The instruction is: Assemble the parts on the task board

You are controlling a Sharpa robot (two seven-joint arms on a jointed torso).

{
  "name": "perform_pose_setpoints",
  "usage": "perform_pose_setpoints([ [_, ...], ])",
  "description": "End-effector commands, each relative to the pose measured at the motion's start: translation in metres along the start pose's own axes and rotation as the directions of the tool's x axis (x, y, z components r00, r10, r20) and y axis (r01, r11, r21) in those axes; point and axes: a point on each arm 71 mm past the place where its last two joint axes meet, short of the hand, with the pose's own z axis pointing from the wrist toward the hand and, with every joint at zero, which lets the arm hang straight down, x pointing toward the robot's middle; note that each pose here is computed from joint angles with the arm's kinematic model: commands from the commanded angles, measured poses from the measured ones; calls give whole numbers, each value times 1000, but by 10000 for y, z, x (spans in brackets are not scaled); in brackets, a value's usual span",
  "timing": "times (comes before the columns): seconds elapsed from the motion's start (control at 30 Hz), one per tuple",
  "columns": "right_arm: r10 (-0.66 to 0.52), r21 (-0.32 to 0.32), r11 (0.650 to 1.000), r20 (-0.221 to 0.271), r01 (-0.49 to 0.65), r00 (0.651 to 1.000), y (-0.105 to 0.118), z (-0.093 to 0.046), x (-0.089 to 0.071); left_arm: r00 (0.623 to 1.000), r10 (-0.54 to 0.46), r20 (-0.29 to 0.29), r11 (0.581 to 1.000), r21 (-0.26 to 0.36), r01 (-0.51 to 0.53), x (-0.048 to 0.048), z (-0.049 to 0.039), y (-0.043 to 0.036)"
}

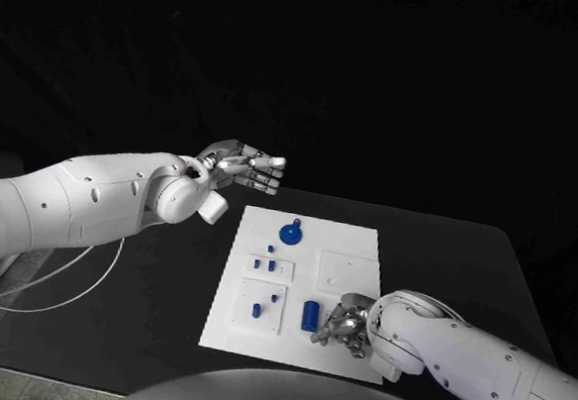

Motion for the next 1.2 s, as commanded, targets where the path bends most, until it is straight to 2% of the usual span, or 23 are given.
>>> perform_pose_setpoints([
  [0.03, 4, -11, 1000, -11, -4, 1000, -2, -3, 7, 1000, 3, -11, 1000, 6, -3, 6, 0, -8],
  [0.23, 11, -4, 1000, -10, -11, 1000, -11, 1, 2, 1000, 3, -12, 1000, 4, -3, 6, 1, -6],
  [0.4, 16, 26, 1000, -2, -16, 1000, -41, 9, -10, 1000, 4, -13, 1000, -2, -4, 9, 5, -2],
  [0.8, 14, 47, 999, -25, -13, 1000, -64, 16, 0, 1000, 5, -14, 1000, -8, -5, 11, 10, 4],
  [1.2, 29, 26, 999, -56, -28, 998, -91, -49, 21, 1000, 5, -15, 1000, -13, -5, 4, 8, 10],
])
